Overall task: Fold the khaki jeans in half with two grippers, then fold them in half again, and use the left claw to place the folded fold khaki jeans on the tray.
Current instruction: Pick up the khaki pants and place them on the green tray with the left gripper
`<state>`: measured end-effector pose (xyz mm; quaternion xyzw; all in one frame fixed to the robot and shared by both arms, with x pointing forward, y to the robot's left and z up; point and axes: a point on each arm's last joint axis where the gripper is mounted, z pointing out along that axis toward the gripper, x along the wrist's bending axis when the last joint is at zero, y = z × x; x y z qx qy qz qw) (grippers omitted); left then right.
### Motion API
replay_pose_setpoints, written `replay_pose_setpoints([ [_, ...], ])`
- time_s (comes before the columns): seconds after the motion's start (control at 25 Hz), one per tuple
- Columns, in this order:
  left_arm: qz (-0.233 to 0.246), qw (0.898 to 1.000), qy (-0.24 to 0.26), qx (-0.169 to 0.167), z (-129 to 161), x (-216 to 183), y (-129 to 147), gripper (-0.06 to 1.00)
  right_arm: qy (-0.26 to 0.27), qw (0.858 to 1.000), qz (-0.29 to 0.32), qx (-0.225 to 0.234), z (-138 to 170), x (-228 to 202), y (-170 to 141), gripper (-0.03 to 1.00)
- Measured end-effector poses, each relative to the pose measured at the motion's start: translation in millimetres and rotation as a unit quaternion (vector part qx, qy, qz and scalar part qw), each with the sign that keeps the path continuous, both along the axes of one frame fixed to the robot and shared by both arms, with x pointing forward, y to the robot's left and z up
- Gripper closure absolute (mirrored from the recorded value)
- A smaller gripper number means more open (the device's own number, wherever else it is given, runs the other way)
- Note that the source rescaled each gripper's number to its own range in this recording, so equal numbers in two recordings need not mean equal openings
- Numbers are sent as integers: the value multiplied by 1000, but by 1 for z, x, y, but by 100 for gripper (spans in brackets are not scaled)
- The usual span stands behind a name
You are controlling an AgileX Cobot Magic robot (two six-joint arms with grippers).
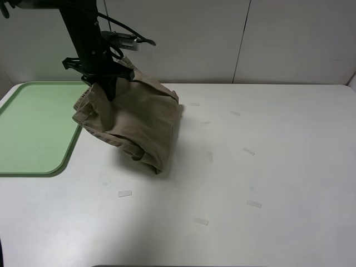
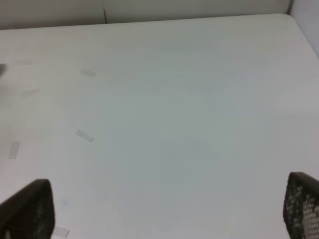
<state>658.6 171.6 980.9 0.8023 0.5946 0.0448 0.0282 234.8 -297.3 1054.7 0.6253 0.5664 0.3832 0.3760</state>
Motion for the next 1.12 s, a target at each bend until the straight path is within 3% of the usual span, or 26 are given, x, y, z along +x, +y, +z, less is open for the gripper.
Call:
replay_pose_setpoints([
  [0.2,6,1000,25,10,0,3,31,74,0,1000,0,0,0,0,0,-3],
  [0.48,52,998,35,11,0,11,91,74,-1,1000,0,0,0,0,0,-3],
  [0.92,138,990,6,8,0,14,191,75,-1,1000,0,0,0,0,0,-3],
  [1.12,166,986,-9,5,1,11,224,75,-1,1000,0,0,0,0,0,-3],
])
